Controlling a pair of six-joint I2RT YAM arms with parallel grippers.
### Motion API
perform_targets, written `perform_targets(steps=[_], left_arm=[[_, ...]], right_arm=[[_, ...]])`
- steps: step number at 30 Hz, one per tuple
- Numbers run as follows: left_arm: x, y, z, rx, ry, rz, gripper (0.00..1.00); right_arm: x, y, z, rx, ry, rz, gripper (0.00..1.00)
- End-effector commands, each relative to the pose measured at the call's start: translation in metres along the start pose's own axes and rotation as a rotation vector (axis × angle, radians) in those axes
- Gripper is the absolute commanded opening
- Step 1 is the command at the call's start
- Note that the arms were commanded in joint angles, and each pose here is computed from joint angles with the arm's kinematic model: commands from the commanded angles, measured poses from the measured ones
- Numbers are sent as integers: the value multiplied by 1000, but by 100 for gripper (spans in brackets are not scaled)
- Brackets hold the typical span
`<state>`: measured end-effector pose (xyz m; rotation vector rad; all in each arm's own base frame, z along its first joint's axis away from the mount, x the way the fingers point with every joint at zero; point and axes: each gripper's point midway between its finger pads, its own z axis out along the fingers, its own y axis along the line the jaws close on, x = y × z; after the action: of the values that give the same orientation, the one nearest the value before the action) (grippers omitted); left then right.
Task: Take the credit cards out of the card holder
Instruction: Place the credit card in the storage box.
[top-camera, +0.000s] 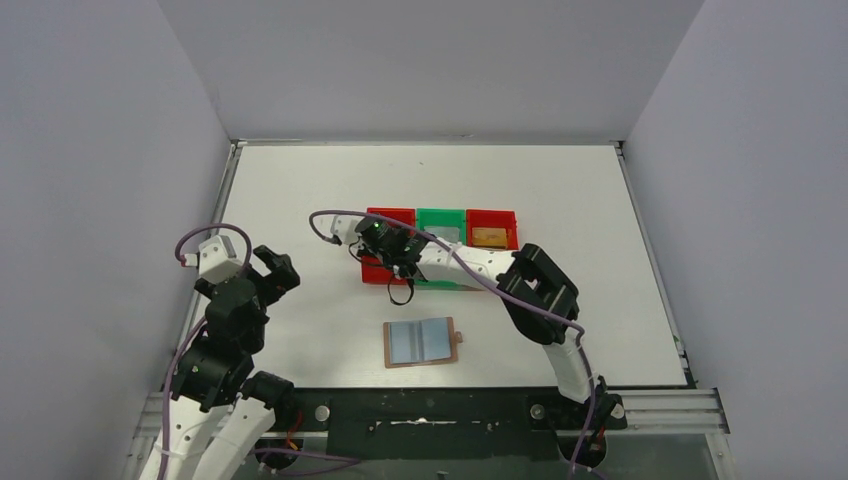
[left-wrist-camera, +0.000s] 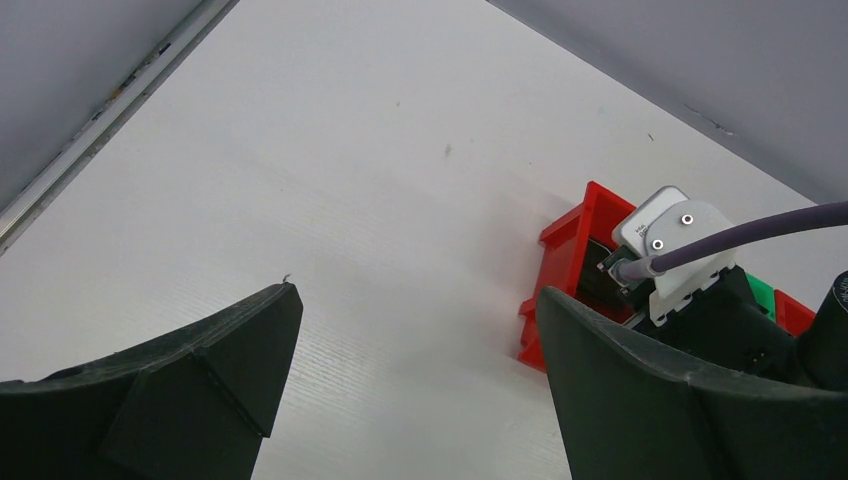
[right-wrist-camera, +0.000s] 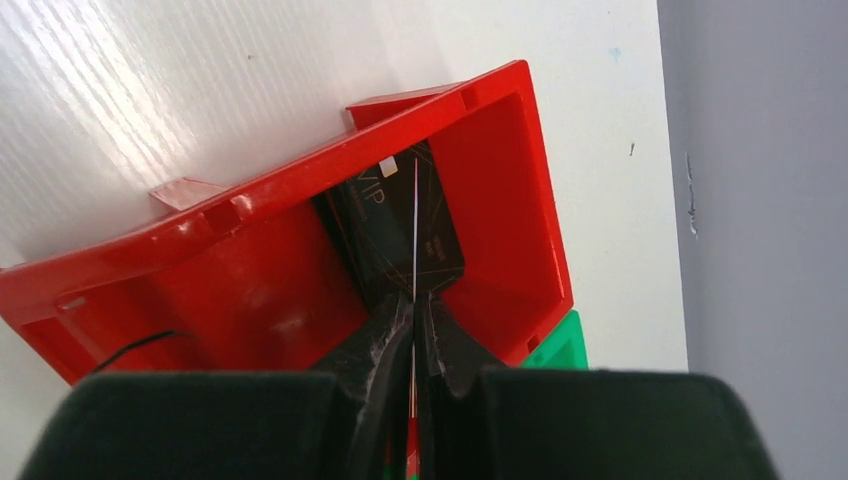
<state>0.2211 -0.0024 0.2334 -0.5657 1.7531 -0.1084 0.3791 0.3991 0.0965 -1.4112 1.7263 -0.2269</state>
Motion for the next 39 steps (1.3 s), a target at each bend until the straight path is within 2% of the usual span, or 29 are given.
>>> perform_targets(steps=[1, 20, 25, 31, 39], left_arm=[[-10, -4, 1, 7, -35, -31, 89], [-5, -5, 3, 5, -11, -13, 90], [-4, -4, 3, 2, -9, -13, 90], [-3, -5, 4, 2, -6, -11, 90], [-3, -5, 4, 3, -4, -9, 90]], right_arm=[[-17, -33, -2, 75, -29, -58, 0], [12, -30, 33, 67, 62, -236, 3], [19, -21, 39, 38, 73, -249, 11], [16, -18, 35, -3, 52, -228, 26], [16, -25, 29, -5, 35, -152, 34]])
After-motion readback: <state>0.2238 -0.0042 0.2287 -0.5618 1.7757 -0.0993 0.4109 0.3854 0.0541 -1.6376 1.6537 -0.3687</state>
